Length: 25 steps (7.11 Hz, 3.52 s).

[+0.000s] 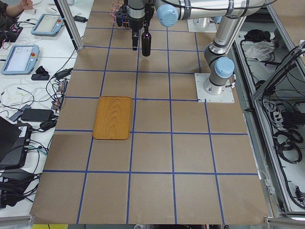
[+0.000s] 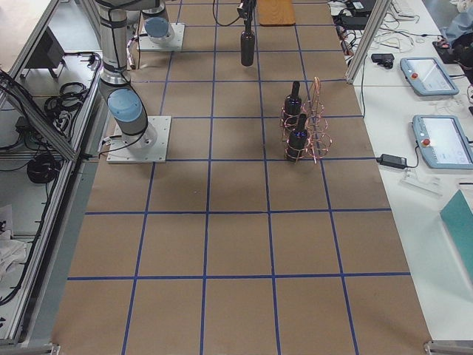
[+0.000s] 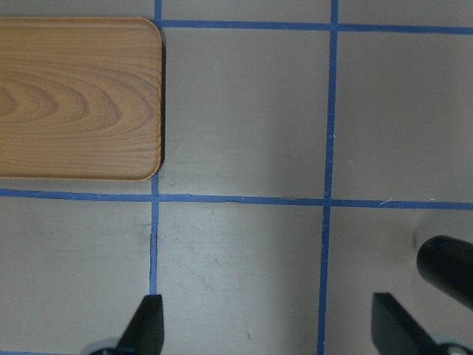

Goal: Take wine from basket and place on tray
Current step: 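Carry the bottle with the right gripper toward the left arm's side, then set the bottle upright on the table and open the right gripper, then move the left gripper over the standing bottle while the right gripper withdraws to the rack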

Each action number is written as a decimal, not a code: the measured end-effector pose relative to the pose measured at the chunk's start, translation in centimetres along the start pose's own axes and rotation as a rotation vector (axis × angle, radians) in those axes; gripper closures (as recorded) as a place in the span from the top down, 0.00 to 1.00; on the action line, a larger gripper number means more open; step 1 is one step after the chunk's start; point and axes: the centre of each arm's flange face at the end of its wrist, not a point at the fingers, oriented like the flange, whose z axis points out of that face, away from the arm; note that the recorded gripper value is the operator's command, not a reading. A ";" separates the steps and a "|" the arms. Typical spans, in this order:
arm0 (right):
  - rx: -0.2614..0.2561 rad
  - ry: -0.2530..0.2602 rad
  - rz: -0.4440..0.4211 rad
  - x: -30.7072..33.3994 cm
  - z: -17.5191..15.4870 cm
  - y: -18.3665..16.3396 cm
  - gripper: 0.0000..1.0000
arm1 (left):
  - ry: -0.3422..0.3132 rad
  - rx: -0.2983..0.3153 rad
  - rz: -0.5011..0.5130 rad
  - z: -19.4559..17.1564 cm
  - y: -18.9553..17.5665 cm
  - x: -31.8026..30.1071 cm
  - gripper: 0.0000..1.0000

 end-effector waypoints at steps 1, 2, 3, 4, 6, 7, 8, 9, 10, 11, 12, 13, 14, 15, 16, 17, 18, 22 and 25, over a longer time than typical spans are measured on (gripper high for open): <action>-0.006 -0.014 0.033 -1.5 0.3 0.5 0.00 | -0.001 -0.001 0.011 0.0 0.0 -0.1 1.00; -0.020 -0.028 0.070 -2.9 0.5 0.9 0.00 | -0.001 0.000 0.017 0.0 0.0 -0.1 1.00; -0.032 -0.037 0.101 -4.0 0.9 1.3 0.00 | -0.002 0.000 0.018 -0.1 0.1 -0.1 1.00; -0.045 -0.044 0.126 -4.8 1.2 1.6 0.00 | -0.002 -0.003 0.019 -0.3 0.2 -0.1 1.00; -0.058 -0.046 0.133 -5.4 1.7 2.0 0.47 | -0.002 -0.004 0.020 -0.2 0.2 -0.1 1.00; -0.059 -0.048 0.122 -5.5 1.9 2.0 0.87 | -0.002 -0.007 0.018 -0.1 0.2 -0.2 1.00; -0.058 -0.056 0.110 -5.6 1.9 2.0 0.95 | -0.003 -0.006 0.020 0.0 0.1 -0.7 1.00; -0.054 -0.068 0.103 -5.6 2.0 2.1 1.00 | -0.004 -0.008 0.024 0.2 -0.1 -2.0 1.00; -0.047 -0.085 0.100 -5.5 2.2 2.1 1.00 | -0.004 -0.012 0.023 0.3 -0.2 -3.2 1.00; -0.041 -0.103 0.099 -5.2 1.9 2.2 1.00 | -0.003 -0.015 0.020 0.4 -0.2 -3.8 1.00; -0.035 -0.119 0.099 -4.5 0.6 2.1 1.00 | -0.002 -0.016 0.018 0.4 -0.2 -4.0 1.00; -0.027 -0.124 0.081 -3.4 -1.3 1.7 1.00 | -0.002 -0.016 0.018 0.4 -0.2 -4.1 1.00; -0.011 -0.102 0.022 -1.6 -3.2 0.7 1.00 | -0.002 -0.017 0.018 0.3 -0.1 -4.1 1.00; 0.002 -0.066 -0.054 0.9 -5.2 -0.8 1.00 | -0.002 -0.019 0.019 0.3 -0.1 -4.0 1.00; 0.016 -0.052 -0.132 3.9 -7.4 -2.8 1.00 | 0.003 -0.026 0.019 0.5 -0.1 -3.6 1.00; 0.028 -0.045 -0.203 7.0 -9.6 -5.3 1.00 | 0.011 -0.036 0.017 1.0 -0.3 -3.2 1.00; 0.024 -0.020 -0.263 10.2 -11.2 -7.4 1.00 | 0.018 -0.042 0.019 1.4 -0.4 -2.4 1.00; 0.004 0.028 -0.409 18.3 -14.2 -12.8 1.00 | 0.029 -0.055 0.013 2.0 1.5 9.2 1.00; -0.005 0.044 -0.573 19.9 -14.3 -14.3 1.00 | 0.032 -0.110 0.053 5.1 4.2 14.1 1.00</action>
